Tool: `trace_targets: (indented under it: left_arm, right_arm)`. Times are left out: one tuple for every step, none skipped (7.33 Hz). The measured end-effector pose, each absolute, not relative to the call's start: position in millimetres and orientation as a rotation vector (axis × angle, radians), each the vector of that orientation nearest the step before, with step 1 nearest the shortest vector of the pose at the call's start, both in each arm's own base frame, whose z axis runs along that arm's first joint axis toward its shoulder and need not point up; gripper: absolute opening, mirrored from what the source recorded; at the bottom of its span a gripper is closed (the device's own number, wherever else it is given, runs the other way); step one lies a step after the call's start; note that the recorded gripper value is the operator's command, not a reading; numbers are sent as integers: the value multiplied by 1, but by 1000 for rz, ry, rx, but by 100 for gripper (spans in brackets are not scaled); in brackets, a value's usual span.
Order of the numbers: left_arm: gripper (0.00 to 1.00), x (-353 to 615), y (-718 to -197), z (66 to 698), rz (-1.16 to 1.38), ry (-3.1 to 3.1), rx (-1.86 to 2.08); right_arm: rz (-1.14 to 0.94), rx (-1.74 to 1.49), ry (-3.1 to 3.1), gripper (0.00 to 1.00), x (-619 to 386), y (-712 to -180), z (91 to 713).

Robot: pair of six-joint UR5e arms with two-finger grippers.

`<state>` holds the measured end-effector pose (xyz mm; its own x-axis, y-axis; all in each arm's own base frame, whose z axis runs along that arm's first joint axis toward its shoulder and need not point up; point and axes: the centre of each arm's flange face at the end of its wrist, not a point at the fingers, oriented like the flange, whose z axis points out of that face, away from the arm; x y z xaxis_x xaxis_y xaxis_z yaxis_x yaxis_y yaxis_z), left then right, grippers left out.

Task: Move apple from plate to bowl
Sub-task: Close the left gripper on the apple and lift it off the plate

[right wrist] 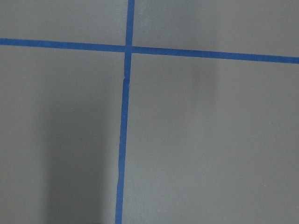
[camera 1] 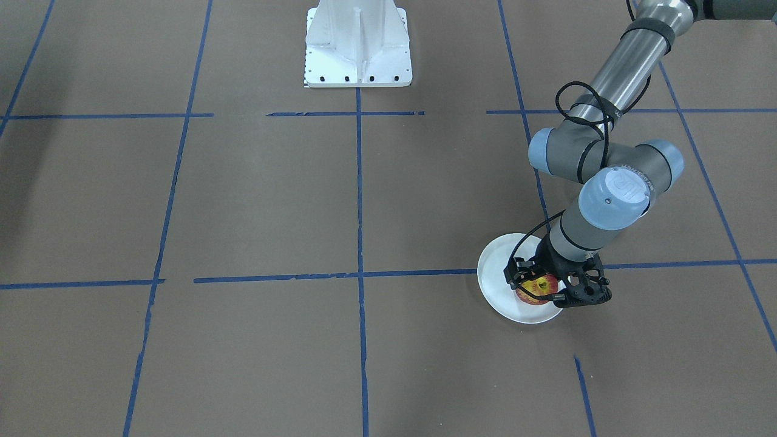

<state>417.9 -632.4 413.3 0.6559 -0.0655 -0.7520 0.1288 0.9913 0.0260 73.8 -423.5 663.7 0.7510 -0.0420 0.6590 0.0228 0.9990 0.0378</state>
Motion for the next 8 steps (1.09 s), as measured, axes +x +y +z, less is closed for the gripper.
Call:
trace_targets:
  left_arm:
    - [7, 414, -634, 414, -109, 857, 69]
    - [7, 402, -638, 412, -112, 875, 56]
    - [7, 383, -643, 409, -116, 896, 51]
    - [8, 357, -642, 409, -117, 916, 61]
    - [7, 328, -637, 409, -108, 921, 79]
    - [8, 301, -628, 404, -78, 903, 98]
    - [9, 273, -609, 402, -20, 872, 113]
    - [9, 248, -577, 414, 39, 842, 117]
  right_arm:
    - [-35, 28, -720, 100, 74, -423, 664]
    - [-35, 27, -720, 100, 74, -423, 664]
    - [-35, 27, -720, 100, 74, -423, 664]
    - [-35, 27, -720, 100, 74, -423, 664]
    - [-35, 28, -720, 100, 74, -423, 664]
    - [-35, 27, -720, 100, 74, -423, 664]
    - [-35, 27, -720, 100, 74, -423, 664]
    - [-35, 27, -720, 100, 74, -423, 664]
